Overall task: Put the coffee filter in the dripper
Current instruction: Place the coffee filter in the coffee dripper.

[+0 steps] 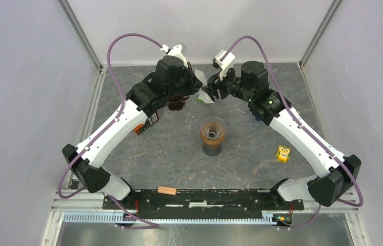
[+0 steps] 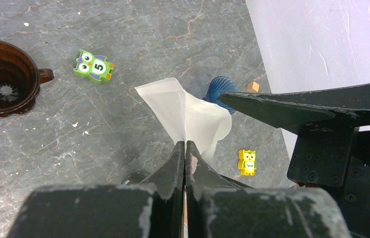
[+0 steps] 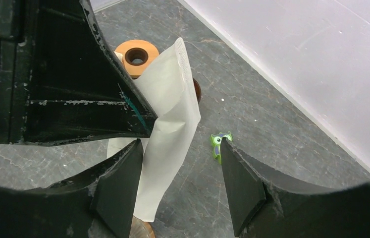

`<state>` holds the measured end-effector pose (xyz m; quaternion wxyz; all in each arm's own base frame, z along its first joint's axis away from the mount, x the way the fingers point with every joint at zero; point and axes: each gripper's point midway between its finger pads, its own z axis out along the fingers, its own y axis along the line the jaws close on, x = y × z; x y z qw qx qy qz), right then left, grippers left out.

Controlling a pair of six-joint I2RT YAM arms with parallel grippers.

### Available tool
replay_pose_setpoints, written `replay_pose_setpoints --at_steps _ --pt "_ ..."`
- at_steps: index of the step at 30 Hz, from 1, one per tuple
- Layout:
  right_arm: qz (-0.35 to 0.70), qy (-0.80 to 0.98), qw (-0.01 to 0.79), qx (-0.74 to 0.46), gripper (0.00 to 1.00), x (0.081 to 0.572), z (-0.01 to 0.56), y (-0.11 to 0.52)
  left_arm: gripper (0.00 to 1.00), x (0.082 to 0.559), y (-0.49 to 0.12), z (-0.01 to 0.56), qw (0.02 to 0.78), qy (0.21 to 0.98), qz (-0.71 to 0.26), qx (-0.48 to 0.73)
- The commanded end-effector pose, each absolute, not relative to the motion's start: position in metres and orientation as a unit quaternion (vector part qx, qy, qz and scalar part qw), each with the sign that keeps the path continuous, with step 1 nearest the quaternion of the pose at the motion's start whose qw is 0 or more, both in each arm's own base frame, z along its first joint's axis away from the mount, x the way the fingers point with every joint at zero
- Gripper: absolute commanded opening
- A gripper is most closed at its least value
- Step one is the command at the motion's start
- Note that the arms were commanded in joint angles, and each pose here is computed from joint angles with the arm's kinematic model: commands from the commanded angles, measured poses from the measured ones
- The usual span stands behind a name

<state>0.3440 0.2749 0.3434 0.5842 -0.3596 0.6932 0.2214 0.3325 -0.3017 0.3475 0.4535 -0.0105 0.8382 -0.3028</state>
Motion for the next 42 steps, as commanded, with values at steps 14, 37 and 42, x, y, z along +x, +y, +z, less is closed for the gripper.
replay_pose_setpoints --at_steps 14,37,42 --pt "0.172 0.695 0.615 -0.329 0.6 0.348 0.357 0.252 0.02 0.326 -0.316 0.369 0.482 0.809 -0.334 0.028" --pt "0.14 0.726 0.616 -0.273 0.0 0.36 0.349 0.243 0.02 0.341 -0.319 0.353 0.534 0.807 -0.237 0.091" --pt "0.132 0.737 0.614 -0.251 0.0 0.361 0.345 0.244 0.12 0.346 -0.331 0.348 0.528 0.811 -0.237 0.087"
